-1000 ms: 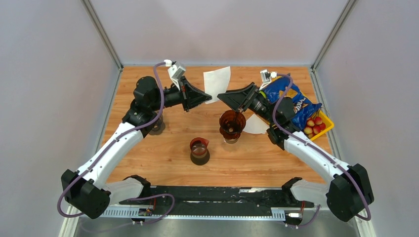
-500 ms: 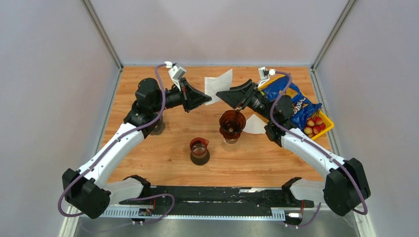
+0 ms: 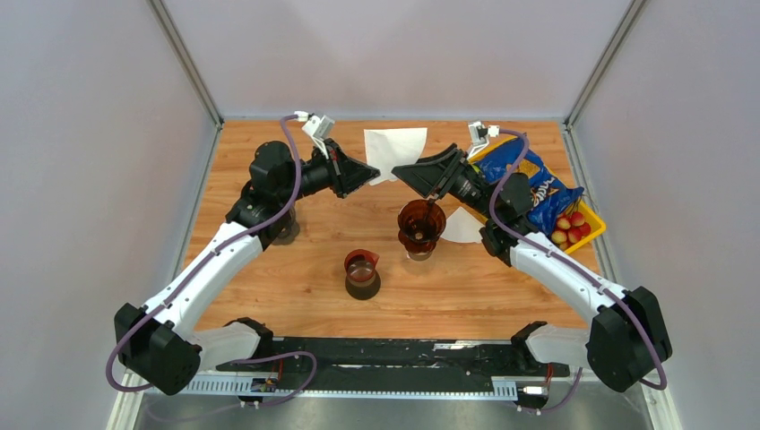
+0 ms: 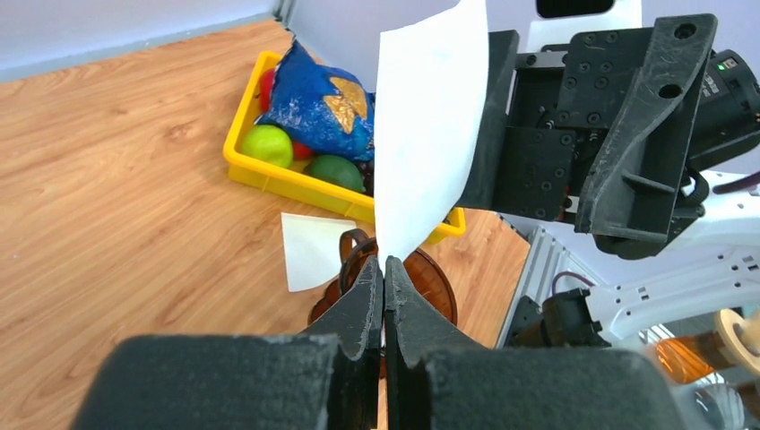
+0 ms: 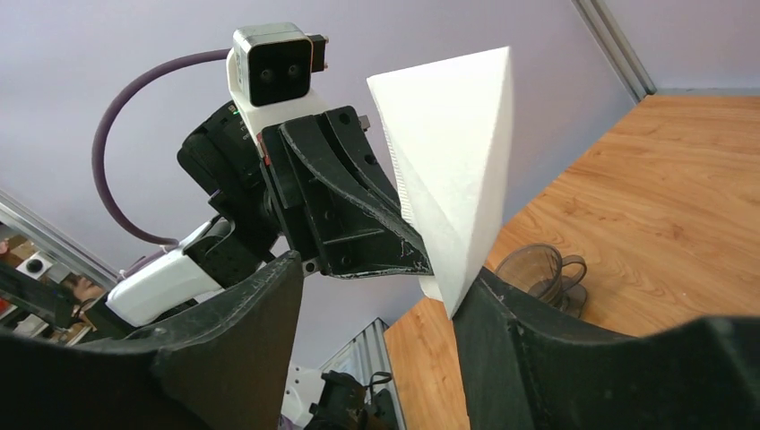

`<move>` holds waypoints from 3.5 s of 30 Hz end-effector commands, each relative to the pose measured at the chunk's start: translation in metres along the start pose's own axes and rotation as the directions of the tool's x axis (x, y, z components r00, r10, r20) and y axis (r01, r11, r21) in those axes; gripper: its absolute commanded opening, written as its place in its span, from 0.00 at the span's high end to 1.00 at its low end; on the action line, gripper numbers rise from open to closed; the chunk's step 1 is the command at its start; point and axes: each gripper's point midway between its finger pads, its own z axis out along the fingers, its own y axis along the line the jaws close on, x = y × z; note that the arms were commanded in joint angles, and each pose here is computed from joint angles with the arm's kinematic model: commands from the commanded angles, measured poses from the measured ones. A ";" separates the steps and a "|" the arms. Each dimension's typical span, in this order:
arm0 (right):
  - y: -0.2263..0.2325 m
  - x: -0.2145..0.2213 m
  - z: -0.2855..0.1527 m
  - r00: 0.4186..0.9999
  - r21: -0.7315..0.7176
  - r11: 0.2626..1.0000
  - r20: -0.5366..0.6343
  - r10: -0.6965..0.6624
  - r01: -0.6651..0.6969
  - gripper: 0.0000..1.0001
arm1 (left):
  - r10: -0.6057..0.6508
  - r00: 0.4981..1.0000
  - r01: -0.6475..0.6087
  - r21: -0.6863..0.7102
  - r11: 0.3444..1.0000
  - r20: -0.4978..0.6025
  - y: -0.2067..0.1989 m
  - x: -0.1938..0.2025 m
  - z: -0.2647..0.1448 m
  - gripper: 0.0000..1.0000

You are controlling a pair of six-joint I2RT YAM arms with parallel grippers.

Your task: Place the coffee filter in the dripper

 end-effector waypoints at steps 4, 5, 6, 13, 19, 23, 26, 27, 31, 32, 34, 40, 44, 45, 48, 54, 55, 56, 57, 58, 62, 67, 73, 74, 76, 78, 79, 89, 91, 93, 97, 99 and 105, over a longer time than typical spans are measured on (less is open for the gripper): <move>0.021 -0.023 0.005 0.994 -0.042 0.995 0.066 -0.090 0.093 0.45 | -0.042 0.999 0.043 -0.039 0.998 0.020 0.004 -0.003 0.000 1.00; 0.020 -0.023 0.005 0.994 -0.041 0.995 0.067 -0.091 0.094 0.47 | -0.045 0.999 0.046 -0.040 0.998 0.020 0.004 -0.003 0.000 1.00; 0.020 -0.024 0.006 0.994 -0.038 0.995 0.066 -0.092 0.095 0.49 | -0.045 0.999 0.046 -0.038 0.998 0.019 0.004 -0.002 0.000 1.00; 0.014 -0.023 0.009 0.994 -0.025 0.995 0.062 -0.090 0.092 0.76 | -0.055 0.998 0.055 -0.011 0.998 0.004 0.002 0.004 0.001 1.00; 0.011 -0.020 0.013 0.996 -0.028 0.996 0.041 -0.083 0.085 1.00 | -0.053 0.999 0.053 0.054 0.997 -0.007 -0.008 0.010 0.000 0.94; 0.009 -0.017 0.014 0.994 -0.015 0.994 0.007 -0.109 0.109 1.00 | -0.007 0.999 0.010 0.094 0.996 -0.037 -0.014 0.019 -0.005 0.42; -0.002 -0.008 0.014 0.984 0.040 0.987 -0.084 -0.155 0.158 1.00 | 0.045 0.997 -0.038 0.120 0.992 -0.060 -0.017 0.029 -0.013 0.02; -0.001 -0.010 0.016 0.974 0.040 0.977 -0.105 -0.203 0.208 1.00 | 0.052 0.997 -0.045 0.111 0.993 -0.062 -0.018 0.029 -0.016 0.01; -0.014 0.006 0.010 0.929 0.066 0.954 -0.257 -0.267 0.292 1.00 | 0.098 0.993 -0.097 0.026 0.995 -0.066 -0.006 0.032 -0.025 0.00; -0.013 0.008 0.009 0.916 0.051 0.950 -0.283 -0.283 0.309 1.00 | 0.115 0.992 -0.115 0.005 0.993 -0.060 -0.003 0.032 -0.027 0.00; -0.016 0.014 0.005 0.891 0.048 0.940 -0.338 -0.304 0.339 1.00 | 0.131 0.989 -0.132 -0.017 0.991 -0.061 0.000 0.032 -0.030 0.00; -0.031 0.020 -0.008 0.800 0.064 0.889 -0.469 -0.374 0.453 0.99 | 0.183 0.979 -0.184 -0.007 0.983 -0.091 0.000 0.036 -0.035 0.00; -0.030 0.019 -0.012 0.765 0.039 0.869 -0.494 -0.413 0.494 1.00 | 0.208 0.973 -0.210 -0.010 0.978 -0.104 0.002 0.038 -0.036 0.00; -0.029 0.020 -0.014 0.755 0.031 0.864 -0.502 -0.421 0.502 1.00 | 0.219 0.970 -0.222 -0.017 0.975 -0.109 0.004 0.039 -0.036 0.00; -0.028 0.025 -0.020 0.728 0.003 0.858 -0.532 -0.433 0.513 1.00 | 0.237 0.963 -0.246 -0.056 0.968 -0.127 0.012 0.042 -0.039 0.00; -0.024 0.034 -0.027 0.698 -0.044 0.865 -0.571 -0.432 0.500 1.00 | 0.302 0.945 -0.307 -0.029 0.951 -0.123 0.009 0.036 -0.038 0.00; -0.024 0.034 -0.027 0.690 -0.055 0.861 -0.573 -0.441 0.505 1.00 | 0.308 0.944 -0.311 -0.006 0.950 -0.116 0.005 0.033 -0.036 0.00; -0.024 0.035 -0.027 0.681 -0.071 0.858 -0.576 -0.452 0.509 1.00 | 0.311 0.944 -0.308 0.046 0.950 -0.113 -0.004 0.034 -0.036 0.00; -0.023 0.037 -0.027 0.679 -0.082 0.860 -0.579 -0.452 0.503 1.00 | 0.322 0.942 -0.315 0.085 0.945 -0.095 -0.011 0.031 -0.033 0.00; -0.021 0.039 -0.027 0.677 -0.100 0.864 -0.579 -0.454 0.493 1.00 | 0.318 0.944 -0.302 0.157 0.940 -0.091 -0.023 0.033 -0.034 0.00; -0.012 0.046 -0.026 0.673 -0.162 0.880 -0.586 -0.451 0.447 1.00 | 0.318 0.945 -0.289 0.267 0.919 -0.073 -0.040 0.033 -0.031 0.00; -0.008 0.047 -0.026 0.670 -0.181 0.880 -0.586 -0.455 0.439 1.00 | 0.325 0.943 -0.291 0.309 0.906 -0.065 -0.043 0.032 -0.027 0.00; 0.000 0.046 -0.026 0.669 -0.200 0.878 -0.580 -0.465 0.436 1.00 | 0.326 0.943 -0.288 0.324 0.901 -0.068 -0.044 0.032 -0.025 0.00; 0.002 0.046 -0.026 0.668 -0.208 0.877 -0.578 -0.468 0.434 1.00 | 0.326 0.943 -0.290 0.310 0.905 -0.070 -0.043 0.031 -0.026 0.00; 0.007 0.047 -0.029 0.665 -0.223 0.874 -0.577 -0.475 0.431 1.00 | 0.340 0.939 -0.315 0.261 0.913 -0.053 -0.038 0.024 -0.025 0.00; 0.010 0.046 -0.030 0.662 -0.227 0.869 -0.572 -0.484 0.439 1.00 | 0.348 0.936 -0.327 0.229 0.917 -0.056 -0.035 0.021 -0.028 0.00; 0.012 0.046 -0.031 0.661 -0.230 0.868 -0.571 -0.487 0.440 1.00 | 0.357 0.933 -0.338 0.214 0.916 -0.052 -0.034 0.018 -0.028 0.00; 0.028 0.057 -0.036 0.656 -0.245 0.864 -0.570 -0.495 0.440 1.00 | 0.443 0.895 -0.431 0.160 0.888 -0.046 -0.033 -0.007 -0.031 0.00; 0.029 0.054 -0.034 0.660 -0.234 0.862 -0.563 -0.497 0.450 1.00 | 0.457 0.889 -0.442 0.186 0.878 -0.045 -0.036 -0.002 -0.033 0.00; 0.030 0.052 -0.033 0.657 -0.235 0.856 -0.558 -0.506 0.460 1.00 | 0.478 0.878 -0.456 0.247 0.855 -0.035 -0.045 0.005 -0.038 0.00; 0.030 0.051 -0.030 0.656 -0.238 0.855 -0.557 -0.509 0.462 1.00 | 0.477 0.879 -0.451 0.303 0.839 -0.013 -0.054 0.014 -0.043 0.00; 0.029 0.052 -0.029 0.655 -0.238 0.855 -0.559 -0.508 0.460 1.00 | 0.470 0.882 -0.439 0.334 0.834 -0.016 -0.056 0.022 -0.044 0.00; 0.033 0.053 -0.029 0.653 -0.264 0.854 -0.556 -0.515 0.448 1.00 | 0.410 0.912 -0.374 0.348 0.860 -0.032 -0.053 0.033 -0.041 0.05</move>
